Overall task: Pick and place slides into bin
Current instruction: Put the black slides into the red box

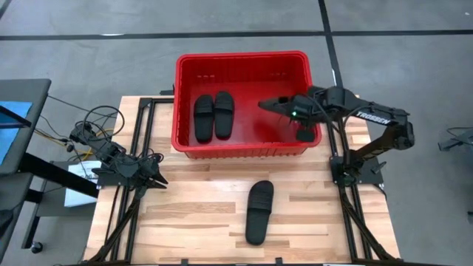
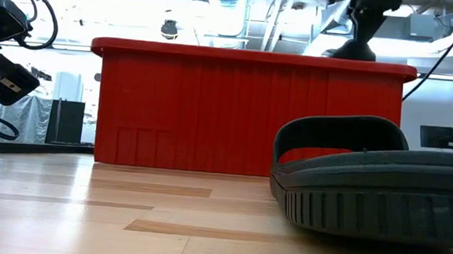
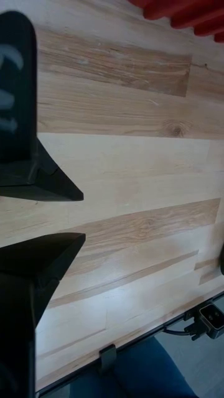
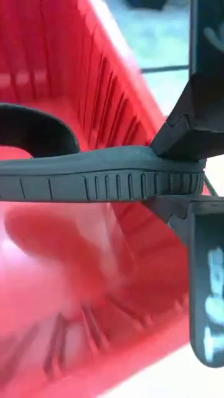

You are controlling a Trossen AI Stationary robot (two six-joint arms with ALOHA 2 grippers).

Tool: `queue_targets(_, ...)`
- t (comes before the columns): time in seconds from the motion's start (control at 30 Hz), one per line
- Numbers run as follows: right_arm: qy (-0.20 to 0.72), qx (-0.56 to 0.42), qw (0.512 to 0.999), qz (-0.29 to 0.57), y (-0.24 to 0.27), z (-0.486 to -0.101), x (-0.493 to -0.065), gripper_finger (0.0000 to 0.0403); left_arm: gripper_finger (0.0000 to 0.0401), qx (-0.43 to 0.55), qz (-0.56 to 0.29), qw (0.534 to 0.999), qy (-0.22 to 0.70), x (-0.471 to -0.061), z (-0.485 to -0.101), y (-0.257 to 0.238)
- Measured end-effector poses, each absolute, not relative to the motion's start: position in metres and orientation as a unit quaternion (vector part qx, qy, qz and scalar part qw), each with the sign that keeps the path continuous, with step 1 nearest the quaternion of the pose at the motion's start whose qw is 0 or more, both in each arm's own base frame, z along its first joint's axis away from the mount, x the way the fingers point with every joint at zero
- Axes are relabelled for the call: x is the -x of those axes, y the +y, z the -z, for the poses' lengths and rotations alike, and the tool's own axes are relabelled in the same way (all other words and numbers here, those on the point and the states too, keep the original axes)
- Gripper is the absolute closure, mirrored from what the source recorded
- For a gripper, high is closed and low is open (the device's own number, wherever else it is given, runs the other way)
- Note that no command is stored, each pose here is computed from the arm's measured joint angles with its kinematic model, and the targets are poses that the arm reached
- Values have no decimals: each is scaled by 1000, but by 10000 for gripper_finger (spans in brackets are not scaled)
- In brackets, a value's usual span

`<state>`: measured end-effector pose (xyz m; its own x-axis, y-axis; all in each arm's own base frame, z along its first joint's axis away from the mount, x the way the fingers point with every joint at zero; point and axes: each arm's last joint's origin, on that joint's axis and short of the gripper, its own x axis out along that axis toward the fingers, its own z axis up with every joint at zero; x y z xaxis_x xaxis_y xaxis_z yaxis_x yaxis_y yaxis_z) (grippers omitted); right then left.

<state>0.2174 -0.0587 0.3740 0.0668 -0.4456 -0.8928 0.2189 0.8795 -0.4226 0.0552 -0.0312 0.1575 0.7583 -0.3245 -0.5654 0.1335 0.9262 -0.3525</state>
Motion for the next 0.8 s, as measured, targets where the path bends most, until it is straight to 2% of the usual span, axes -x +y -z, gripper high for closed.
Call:
queue_targets(0.3,652,76,686,315,-89,-365,-226,353,320,147,123,926,325,-55,-157,-31)
queue_targets(0.8,737,121,565,350,-129,-297,-279,353,320,147,124,926,325,-55,-157,-31)
